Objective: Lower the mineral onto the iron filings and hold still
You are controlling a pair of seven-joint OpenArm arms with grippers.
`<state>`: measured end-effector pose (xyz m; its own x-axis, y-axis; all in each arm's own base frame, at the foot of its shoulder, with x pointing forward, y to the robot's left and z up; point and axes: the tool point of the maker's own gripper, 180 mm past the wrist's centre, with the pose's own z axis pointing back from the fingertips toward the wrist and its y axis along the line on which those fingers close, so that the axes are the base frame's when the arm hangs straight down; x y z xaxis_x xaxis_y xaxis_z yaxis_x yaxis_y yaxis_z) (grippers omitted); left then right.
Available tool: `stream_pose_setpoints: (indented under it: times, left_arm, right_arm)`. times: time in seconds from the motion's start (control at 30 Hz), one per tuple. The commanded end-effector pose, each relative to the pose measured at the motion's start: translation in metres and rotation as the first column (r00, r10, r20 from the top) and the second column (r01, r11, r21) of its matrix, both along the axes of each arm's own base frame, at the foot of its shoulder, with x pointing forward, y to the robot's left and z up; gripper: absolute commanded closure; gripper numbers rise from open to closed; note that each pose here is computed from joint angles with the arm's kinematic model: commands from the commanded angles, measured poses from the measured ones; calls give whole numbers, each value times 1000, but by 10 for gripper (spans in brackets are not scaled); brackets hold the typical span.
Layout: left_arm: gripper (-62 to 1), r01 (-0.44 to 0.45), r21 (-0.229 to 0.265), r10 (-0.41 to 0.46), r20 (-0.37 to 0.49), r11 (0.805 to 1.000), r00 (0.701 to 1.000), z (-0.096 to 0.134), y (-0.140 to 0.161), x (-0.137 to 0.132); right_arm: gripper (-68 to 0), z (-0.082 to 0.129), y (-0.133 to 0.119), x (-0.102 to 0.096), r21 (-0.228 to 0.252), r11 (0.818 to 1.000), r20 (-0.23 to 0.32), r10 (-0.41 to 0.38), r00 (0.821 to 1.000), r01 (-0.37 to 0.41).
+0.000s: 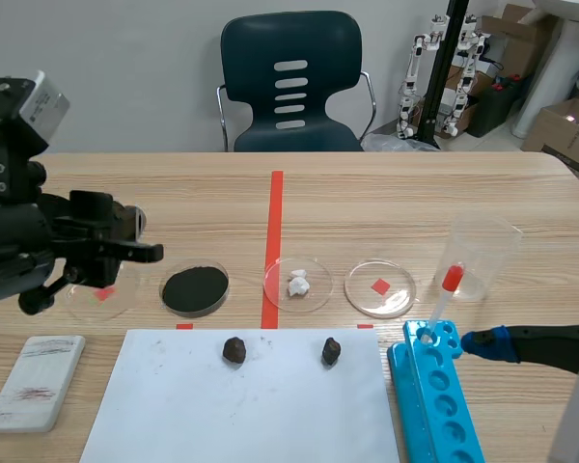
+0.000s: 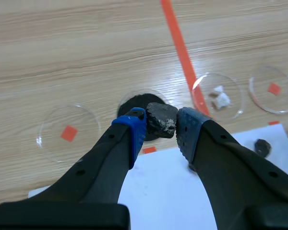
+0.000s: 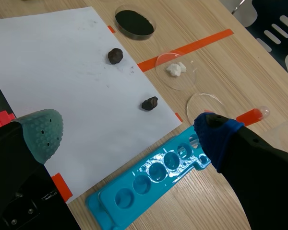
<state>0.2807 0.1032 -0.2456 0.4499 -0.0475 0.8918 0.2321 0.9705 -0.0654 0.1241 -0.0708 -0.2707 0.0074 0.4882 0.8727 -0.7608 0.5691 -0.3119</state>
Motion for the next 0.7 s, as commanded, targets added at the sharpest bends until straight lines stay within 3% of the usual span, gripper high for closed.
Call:
stream_pose_setpoints:
  times: [0.0,0.27,0.5,0.67]
  left_arm:
    - [-116,21,-23,-20,45,1000,999,9,-5,-7]
    - [-116,140,-70,-132,108,988,985,26,-27,-57]
    - [-116,250,-43,-245,102,967,964,22,-44,-90]
    - [-116,282,5,-281,96,959,955,17,-46,-100]
  right_arm:
    - [-569,12,4,5,28,1000,34,2,999,-3]
    - [-569,12,4,5,28,1000,34,2,999,-3]
    - [-569,12,4,5,28,1000,34,2,999,-3]
    - [-569,12,4,5,28,1000,34,2,999,-3]
